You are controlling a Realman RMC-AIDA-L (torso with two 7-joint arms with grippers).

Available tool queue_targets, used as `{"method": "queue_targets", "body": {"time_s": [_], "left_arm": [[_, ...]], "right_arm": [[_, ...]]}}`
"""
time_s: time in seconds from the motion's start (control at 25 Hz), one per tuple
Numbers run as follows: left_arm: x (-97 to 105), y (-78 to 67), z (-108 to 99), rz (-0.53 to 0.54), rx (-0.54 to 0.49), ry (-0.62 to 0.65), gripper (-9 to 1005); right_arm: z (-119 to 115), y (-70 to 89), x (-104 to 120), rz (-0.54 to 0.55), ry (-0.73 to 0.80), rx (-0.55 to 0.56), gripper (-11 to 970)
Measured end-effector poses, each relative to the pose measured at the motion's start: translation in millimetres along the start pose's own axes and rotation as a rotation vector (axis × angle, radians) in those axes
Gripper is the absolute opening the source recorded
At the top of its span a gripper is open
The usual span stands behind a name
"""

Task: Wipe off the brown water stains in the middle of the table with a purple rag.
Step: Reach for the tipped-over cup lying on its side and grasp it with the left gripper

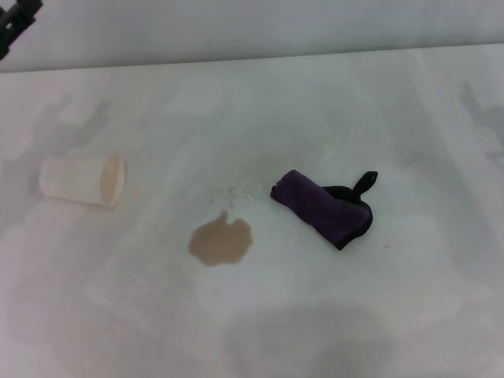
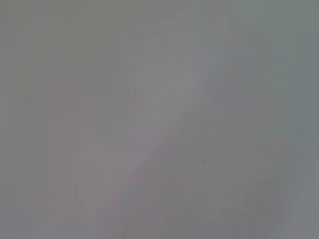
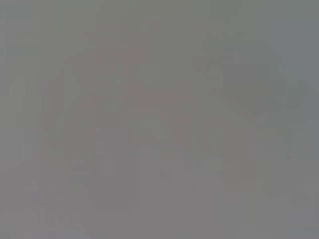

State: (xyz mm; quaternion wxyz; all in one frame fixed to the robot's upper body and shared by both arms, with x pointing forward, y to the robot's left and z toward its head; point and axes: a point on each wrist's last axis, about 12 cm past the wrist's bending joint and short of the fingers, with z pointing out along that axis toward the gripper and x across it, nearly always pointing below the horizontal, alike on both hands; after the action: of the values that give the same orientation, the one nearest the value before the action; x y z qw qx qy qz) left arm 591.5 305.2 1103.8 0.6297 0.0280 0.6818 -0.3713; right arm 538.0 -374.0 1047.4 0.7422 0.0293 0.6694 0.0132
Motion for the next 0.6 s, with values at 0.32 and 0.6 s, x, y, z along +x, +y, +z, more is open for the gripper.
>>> {"method": "queue_targets", "body": {"time_s": [0.32, 0.6], "left_arm": [[-53.3, 12.8, -2.0, 0.153, 0.04, 0.267, 875], [-81.3, 1.6, 10.6, 0.329, 0.096, 0.44, 875]], "right_arm": [[-15.9, 11.7, 16.6, 0.065, 0.052, 0.002, 876], [-30.9, 20.2, 26.8, 0.141, 0.076, 0.005, 876]]}}
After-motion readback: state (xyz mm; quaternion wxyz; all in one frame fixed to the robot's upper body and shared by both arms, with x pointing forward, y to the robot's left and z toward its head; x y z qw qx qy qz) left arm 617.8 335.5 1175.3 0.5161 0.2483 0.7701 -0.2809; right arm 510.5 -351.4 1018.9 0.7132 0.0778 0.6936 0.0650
